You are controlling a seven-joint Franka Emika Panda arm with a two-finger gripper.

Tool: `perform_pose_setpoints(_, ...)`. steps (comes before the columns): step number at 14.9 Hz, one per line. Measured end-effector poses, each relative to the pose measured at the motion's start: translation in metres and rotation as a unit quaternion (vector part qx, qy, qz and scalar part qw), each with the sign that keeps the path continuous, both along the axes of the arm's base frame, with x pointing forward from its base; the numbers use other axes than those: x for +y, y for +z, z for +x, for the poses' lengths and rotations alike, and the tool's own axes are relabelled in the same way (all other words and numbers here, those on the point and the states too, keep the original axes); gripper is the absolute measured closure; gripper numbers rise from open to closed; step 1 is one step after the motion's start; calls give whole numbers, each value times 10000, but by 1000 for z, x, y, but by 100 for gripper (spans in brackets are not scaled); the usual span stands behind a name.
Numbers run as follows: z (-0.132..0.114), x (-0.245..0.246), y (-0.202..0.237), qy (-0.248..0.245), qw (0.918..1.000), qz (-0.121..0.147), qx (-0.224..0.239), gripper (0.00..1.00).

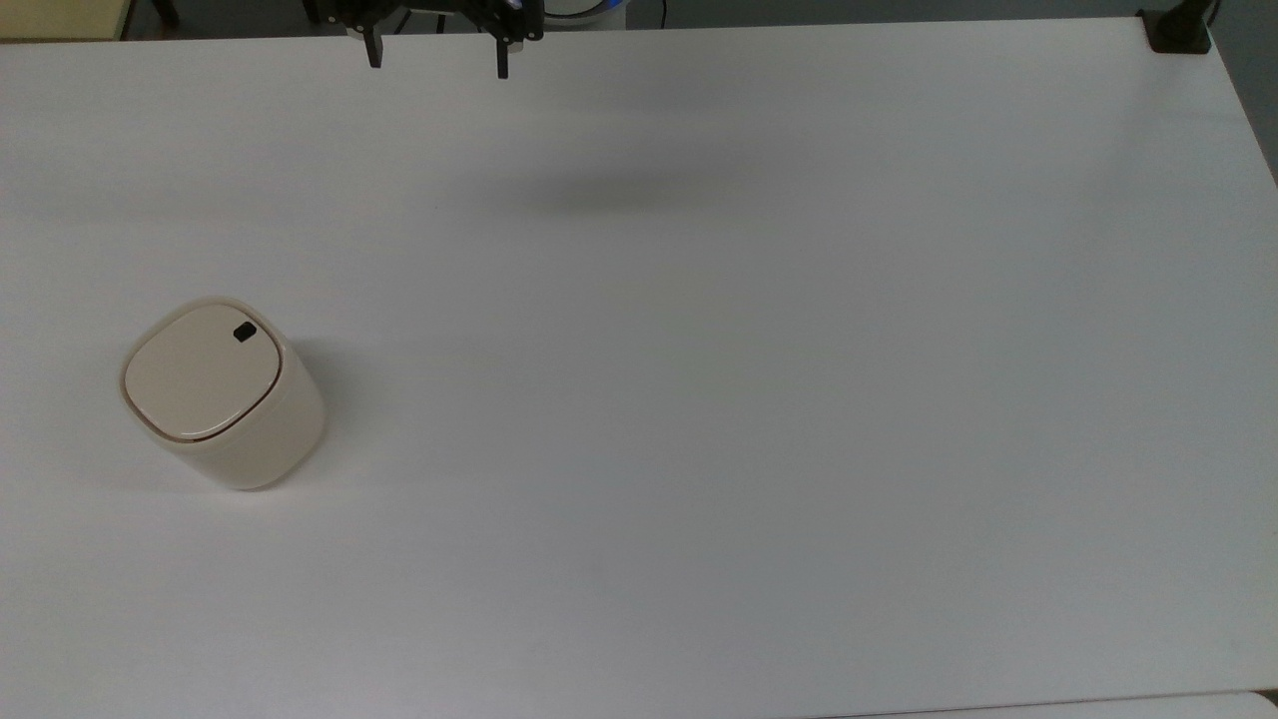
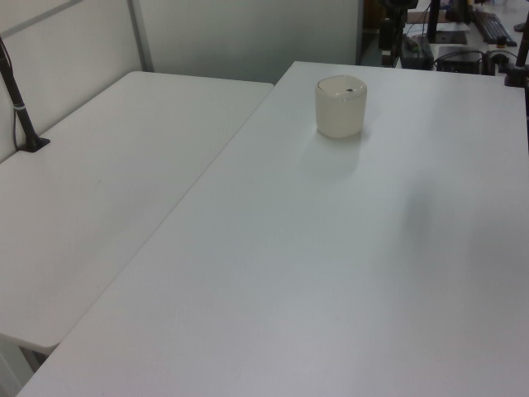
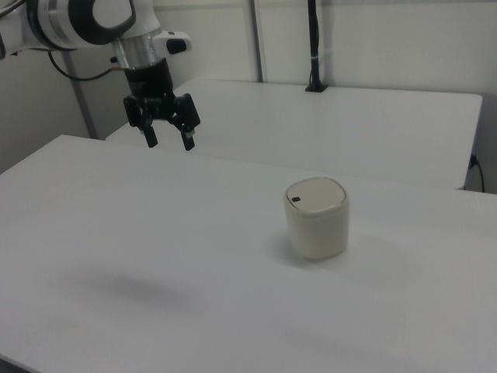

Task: Open the trash bin
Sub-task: 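Move the gripper toward the cream trash bin and lower it above the lid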

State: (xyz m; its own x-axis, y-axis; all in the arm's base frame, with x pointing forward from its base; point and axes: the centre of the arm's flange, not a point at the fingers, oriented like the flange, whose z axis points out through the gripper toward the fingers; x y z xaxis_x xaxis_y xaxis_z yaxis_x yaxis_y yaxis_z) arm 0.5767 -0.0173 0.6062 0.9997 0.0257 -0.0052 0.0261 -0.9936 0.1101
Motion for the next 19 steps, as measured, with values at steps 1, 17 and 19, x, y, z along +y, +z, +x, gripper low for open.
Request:
perform_pose_setpoints(1,0,0,0,0,10000,0,0,0)
perform_pose_setpoints(17,0,0,0,2,10000,0,1,9)
perform_pose_setpoints(19,0,1,0,1,10000,51,2,32)
